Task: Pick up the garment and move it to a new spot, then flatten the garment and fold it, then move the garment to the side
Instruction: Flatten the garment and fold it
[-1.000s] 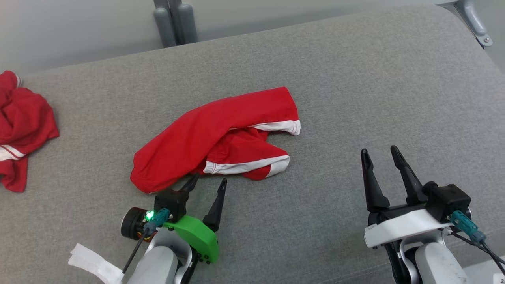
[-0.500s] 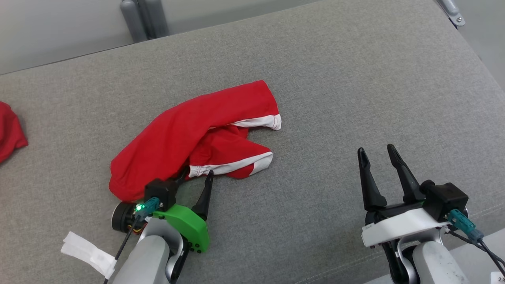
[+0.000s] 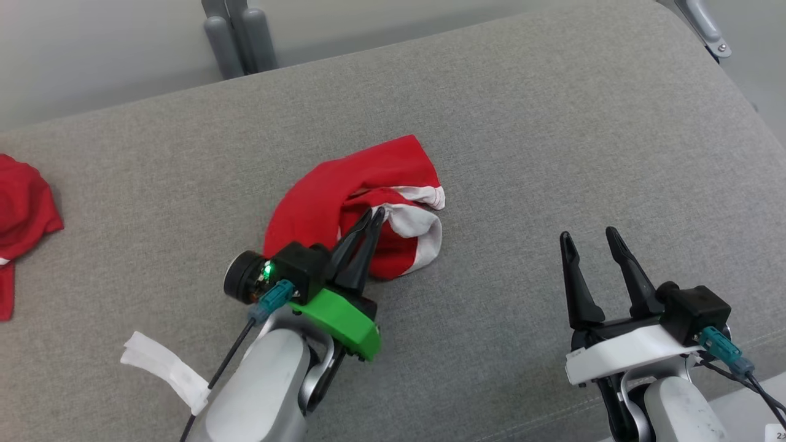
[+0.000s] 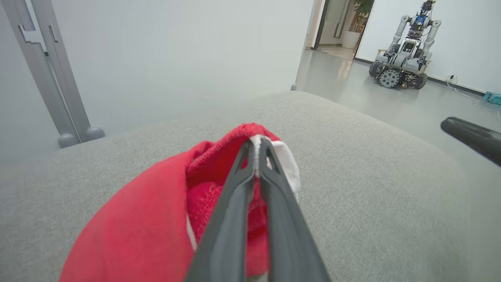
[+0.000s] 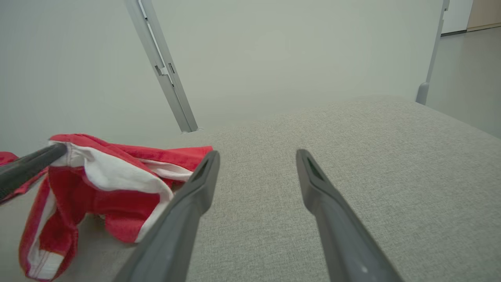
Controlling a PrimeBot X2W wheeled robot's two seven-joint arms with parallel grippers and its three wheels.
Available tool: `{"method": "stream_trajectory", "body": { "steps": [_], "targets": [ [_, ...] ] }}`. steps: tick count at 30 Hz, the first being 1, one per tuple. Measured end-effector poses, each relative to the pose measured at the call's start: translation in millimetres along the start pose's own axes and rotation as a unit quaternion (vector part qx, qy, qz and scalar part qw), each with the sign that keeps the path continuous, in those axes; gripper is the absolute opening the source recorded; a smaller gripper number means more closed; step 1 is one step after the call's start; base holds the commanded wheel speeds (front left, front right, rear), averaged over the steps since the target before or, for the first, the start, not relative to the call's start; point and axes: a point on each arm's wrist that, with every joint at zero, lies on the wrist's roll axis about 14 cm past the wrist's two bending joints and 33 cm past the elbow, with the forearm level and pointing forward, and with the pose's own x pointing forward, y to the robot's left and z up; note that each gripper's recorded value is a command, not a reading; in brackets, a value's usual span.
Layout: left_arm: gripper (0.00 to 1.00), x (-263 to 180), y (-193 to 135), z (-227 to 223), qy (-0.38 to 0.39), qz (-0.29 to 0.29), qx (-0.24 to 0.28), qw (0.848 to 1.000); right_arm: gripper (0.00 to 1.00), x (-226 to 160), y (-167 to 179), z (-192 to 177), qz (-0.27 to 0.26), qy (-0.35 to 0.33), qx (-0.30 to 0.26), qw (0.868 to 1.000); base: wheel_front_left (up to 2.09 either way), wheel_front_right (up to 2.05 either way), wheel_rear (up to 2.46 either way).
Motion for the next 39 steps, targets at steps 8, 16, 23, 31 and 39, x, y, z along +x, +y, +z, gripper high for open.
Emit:
{"method": "stream_trajectory", "body": {
  "steps": [8,16,23,31,39],
  "targets": [
    [0.00,6.5,-41.6,86.2,-0.123,-0.055,0.014,0.991,1.00,-5.3,1.7,7.7,0.002,-0.011,0.003,1.000,0.00,0.00,0.00],
    [0.00,-10.6,-11.8,99.0,-0.121,0.006,0.007,0.993,1.00,-4.7,5.2,11.1,0.008,-0.018,0.006,1.000,0.00,0.00,0.00],
    [0.00,-54.0,56.7,44.4,-0.052,0.128,-0.015,0.990,1.00,0.9,10.6,7.0,0.016,-0.013,0.008,1.000,0.00,0.00,0.00],
    [0.00,-104.1,104.0,15.6,-0.021,0.222,-0.034,0.974,1.00,6.5,19.2,0.3,0.029,-0.005,0.010,1.000,0.00,0.00,0.00],
    [0.00,-140.7,126.5,-15.9,0.018,0.285,-0.060,0.956,1.00,8.6,26.8,-5.3,0.040,0.003,0.012,0.999,0.00,0.00,0.00]
  ]
}}
